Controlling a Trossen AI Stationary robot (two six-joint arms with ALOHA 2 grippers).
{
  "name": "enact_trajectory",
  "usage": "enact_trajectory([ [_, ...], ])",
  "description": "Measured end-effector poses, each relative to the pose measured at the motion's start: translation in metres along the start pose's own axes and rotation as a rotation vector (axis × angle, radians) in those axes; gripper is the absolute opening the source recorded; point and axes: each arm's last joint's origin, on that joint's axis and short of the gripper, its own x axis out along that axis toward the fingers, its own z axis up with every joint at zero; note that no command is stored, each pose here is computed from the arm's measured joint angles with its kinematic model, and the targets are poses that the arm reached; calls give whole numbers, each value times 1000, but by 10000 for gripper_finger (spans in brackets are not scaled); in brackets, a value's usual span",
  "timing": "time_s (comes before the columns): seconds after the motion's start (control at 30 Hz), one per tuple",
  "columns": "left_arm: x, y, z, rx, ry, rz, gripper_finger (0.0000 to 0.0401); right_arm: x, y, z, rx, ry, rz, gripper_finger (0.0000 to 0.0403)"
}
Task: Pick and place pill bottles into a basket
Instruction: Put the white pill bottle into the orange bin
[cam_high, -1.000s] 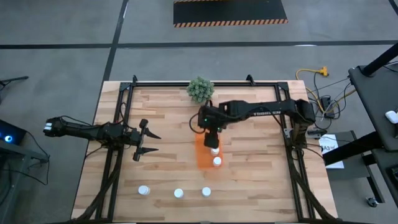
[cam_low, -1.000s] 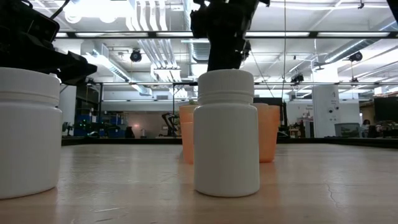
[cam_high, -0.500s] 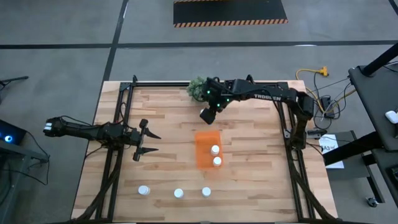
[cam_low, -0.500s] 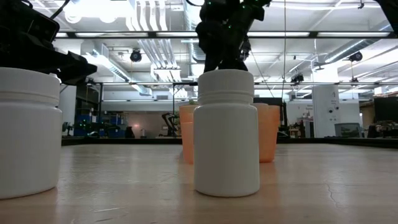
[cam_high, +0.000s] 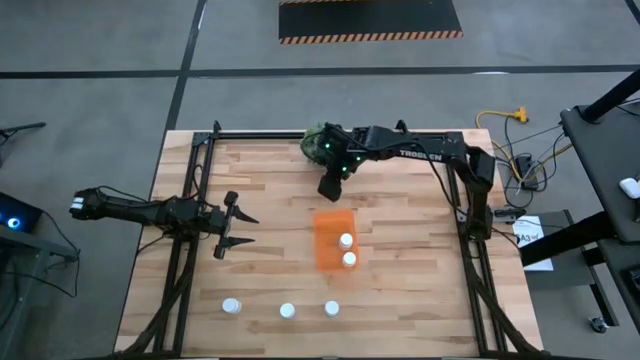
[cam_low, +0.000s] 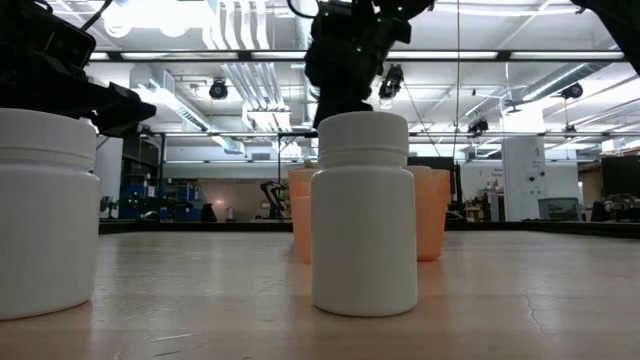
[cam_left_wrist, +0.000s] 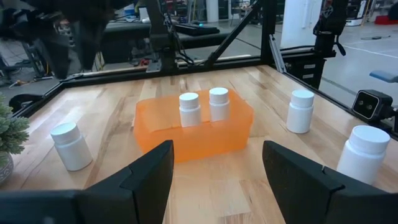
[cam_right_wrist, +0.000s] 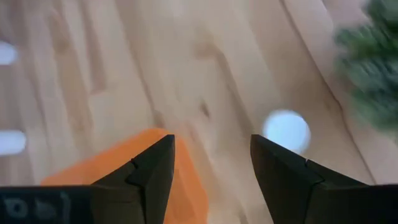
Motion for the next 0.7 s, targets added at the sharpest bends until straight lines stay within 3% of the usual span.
enact_trajectory([
  [0.2,0,0,0,0,0,0,228,3,15,4,-30,-54,34,199],
  [0.3,0,0,0,0,-1,0,228,4,19,2,63,-41,37,199],
  [0.5,0,0,0,0,0,0,228,3,18,4,122,-63,31,199],
  [0.7,0,0,0,0,0,0,228,-14,12,12,199,16,-144,199],
])
